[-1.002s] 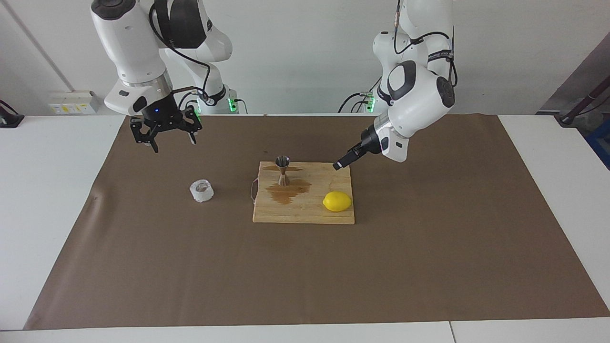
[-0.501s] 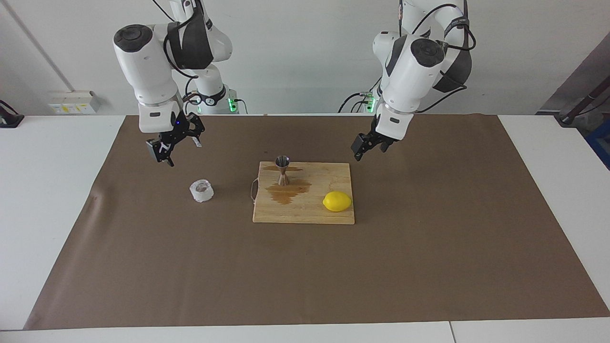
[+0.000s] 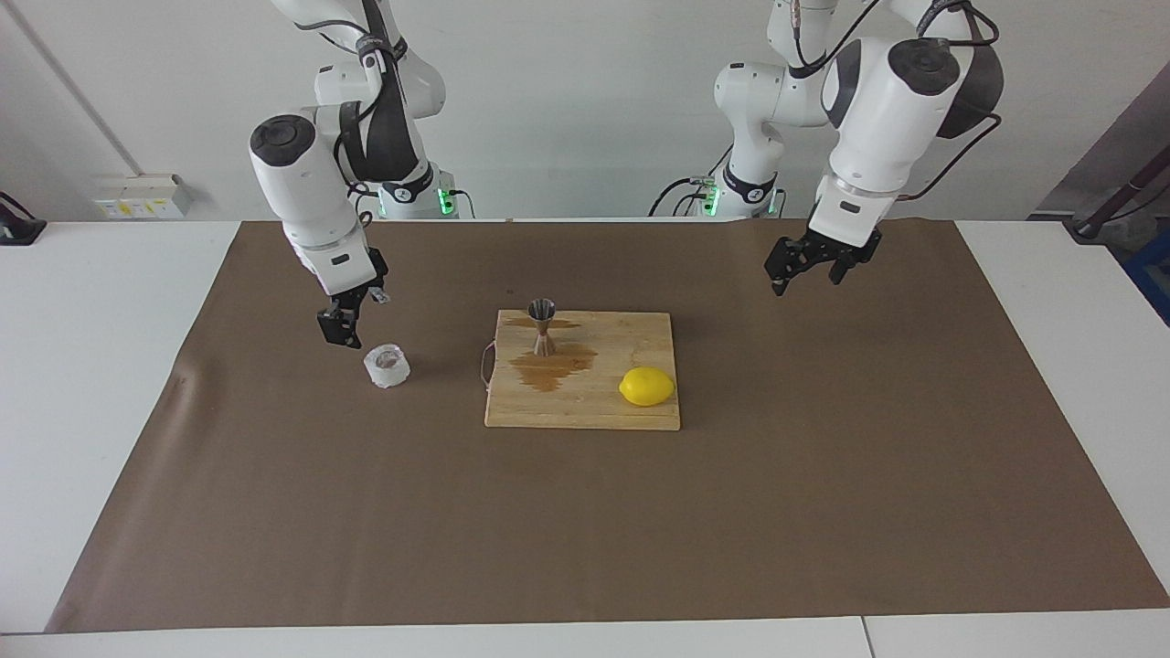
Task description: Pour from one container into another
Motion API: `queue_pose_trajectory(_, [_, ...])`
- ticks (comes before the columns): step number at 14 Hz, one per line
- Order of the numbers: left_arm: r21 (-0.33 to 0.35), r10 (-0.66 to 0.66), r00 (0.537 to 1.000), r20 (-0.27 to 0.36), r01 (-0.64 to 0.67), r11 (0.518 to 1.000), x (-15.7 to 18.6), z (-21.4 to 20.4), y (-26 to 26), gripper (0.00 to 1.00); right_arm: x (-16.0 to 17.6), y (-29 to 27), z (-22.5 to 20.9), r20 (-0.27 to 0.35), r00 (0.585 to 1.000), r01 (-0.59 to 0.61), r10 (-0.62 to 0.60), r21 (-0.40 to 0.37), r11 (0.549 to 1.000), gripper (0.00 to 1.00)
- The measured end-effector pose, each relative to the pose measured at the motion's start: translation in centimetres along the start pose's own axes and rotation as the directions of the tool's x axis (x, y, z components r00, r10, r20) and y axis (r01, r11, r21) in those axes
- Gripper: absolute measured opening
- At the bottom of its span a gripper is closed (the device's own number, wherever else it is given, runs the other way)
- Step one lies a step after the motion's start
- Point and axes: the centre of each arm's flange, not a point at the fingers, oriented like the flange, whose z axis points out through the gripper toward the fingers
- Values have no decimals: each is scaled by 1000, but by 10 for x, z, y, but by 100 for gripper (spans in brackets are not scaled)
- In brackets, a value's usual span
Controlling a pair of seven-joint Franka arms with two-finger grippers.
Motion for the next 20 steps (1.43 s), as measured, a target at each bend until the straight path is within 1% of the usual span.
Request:
queue_pose_trajectory(2, [3, 3, 1000, 13, -3, 1000, 3, -10, -31, 100, -9, 7, 23, -6, 998, 69, -69, -12, 998, 100])
queue_pose_trajectory(3, [3, 1, 1000, 13, -1, 1000, 5, -14, -43, 100, -10, 9, 33, -22, 994, 108, -108, -20, 994, 100])
queue_pose_trajectory(4, [3, -6, 1000, 15, 6, 1000, 6, -17, -53, 100, -8, 11, 44, -50, 989, 135, -136, -18, 991, 100])
queue_pose_trajectory(6, [7, -12, 1000, 21, 12, 1000, 7, -20, -68, 100, -8, 9, 68, -90, 983, 162, -160, 13, 987, 100])
queue_pose_trajectory(8, [11, 8, 1000, 18, -9, 1000, 7, -22, -69, 100, -9, 3, 84, -95, 981, 174, -169, 37, 984, 100])
queue_pose_trajectory(11, [17, 42, 999, 28, -43, 999, -2, -47, -52, 100, -10, -4, 94, -93, 981, 173, -168, 46, 984, 100])
queue_pose_trajectory(14, [17, 51, 998, 27, -52, 999, -7, -56, -48, 100, -12, -5, 97, -95, 979, 185, -182, 25, 982, 100])
queue_pose_trajectory(17, [18, 51, 998, 29, -52, 999, -7, -56, -48, 100, -19, -4, 105, -141, 972, 192, -188, 16, 981, 100])
queue_pose_trajectory(19, [18, 45, 999, 29, -46, 999, -6, -56, -51, 100, -22, -3, 107, -151, 971, 191, -186, 16, 981, 100])
queue_pose_trajectory(20, [18, 40, 999, 31, -41, 999, -6, -56, -54, 100, -22, -3, 107, -154, 971, 187, -182, 16, 982, 96])
